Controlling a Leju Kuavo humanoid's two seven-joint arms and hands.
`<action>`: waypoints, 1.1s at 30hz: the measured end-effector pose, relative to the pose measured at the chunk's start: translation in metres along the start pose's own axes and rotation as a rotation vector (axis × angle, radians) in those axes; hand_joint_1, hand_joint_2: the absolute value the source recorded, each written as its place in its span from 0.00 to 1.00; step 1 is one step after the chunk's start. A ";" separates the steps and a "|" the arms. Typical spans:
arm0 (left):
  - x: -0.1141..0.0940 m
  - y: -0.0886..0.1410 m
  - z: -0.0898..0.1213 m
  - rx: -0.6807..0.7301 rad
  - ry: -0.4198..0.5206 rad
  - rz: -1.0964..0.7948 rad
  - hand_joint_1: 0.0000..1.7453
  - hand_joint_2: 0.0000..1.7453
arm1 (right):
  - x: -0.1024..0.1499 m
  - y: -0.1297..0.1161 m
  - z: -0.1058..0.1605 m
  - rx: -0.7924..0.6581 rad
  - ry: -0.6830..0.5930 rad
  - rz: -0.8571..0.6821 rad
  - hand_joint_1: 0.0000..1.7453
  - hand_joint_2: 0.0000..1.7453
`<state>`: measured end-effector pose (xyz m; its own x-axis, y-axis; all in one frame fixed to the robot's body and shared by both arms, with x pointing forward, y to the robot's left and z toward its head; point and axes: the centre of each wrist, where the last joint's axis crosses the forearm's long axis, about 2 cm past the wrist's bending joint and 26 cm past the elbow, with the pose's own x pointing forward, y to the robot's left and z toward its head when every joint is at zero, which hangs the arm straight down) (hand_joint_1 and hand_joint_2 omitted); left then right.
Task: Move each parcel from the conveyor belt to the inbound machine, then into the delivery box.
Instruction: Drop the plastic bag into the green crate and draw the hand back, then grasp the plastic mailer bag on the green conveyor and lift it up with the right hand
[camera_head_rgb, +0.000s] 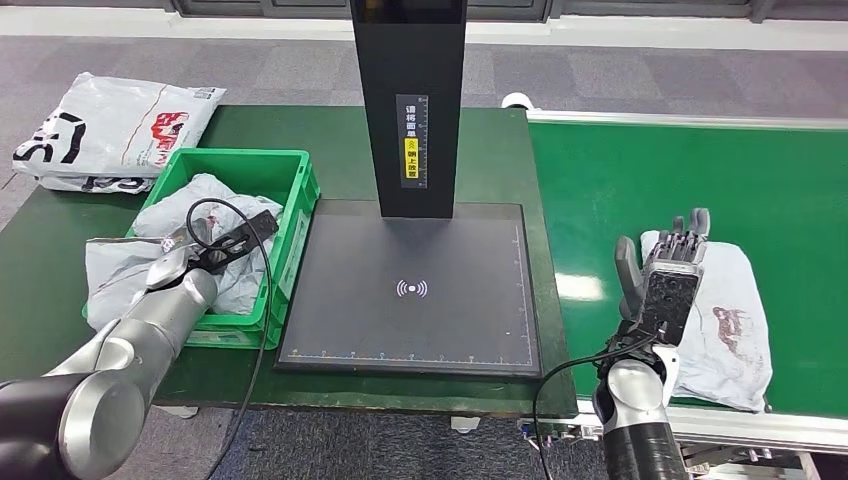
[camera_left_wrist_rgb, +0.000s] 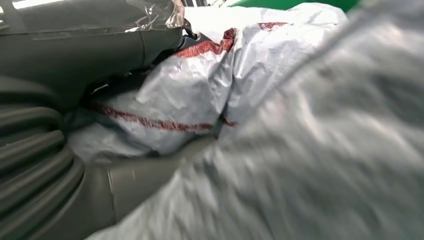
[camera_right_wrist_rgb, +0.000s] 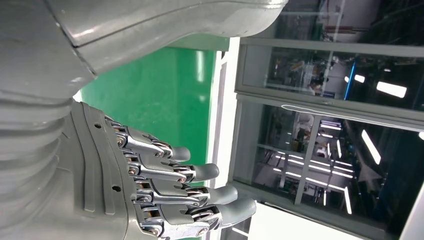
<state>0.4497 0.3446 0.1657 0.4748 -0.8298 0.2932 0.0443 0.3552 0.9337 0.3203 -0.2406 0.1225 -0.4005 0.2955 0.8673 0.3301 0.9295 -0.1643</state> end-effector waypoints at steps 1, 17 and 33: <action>0.001 0.000 0.001 0.033 -0.028 0.057 0.00 0.00 | 0.000 0.000 0.001 0.002 0.003 0.006 0.00 1.00; 0.039 0.023 0.010 0.634 -0.476 1.038 0.00 0.00 | -0.006 -0.006 0.014 -0.042 -0.006 0.107 0.00 0.00; 0.051 0.028 0.014 0.655 -0.497 1.072 0.00 0.00 | -0.010 -0.005 0.015 -0.032 0.006 0.116 0.00 0.00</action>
<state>0.4629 0.3064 0.2095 -0.3607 -0.3917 0.8464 -0.6347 0.7680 0.0850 0.3101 -0.2454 0.1078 -0.3532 0.3991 0.8461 0.4014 0.8816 -0.2483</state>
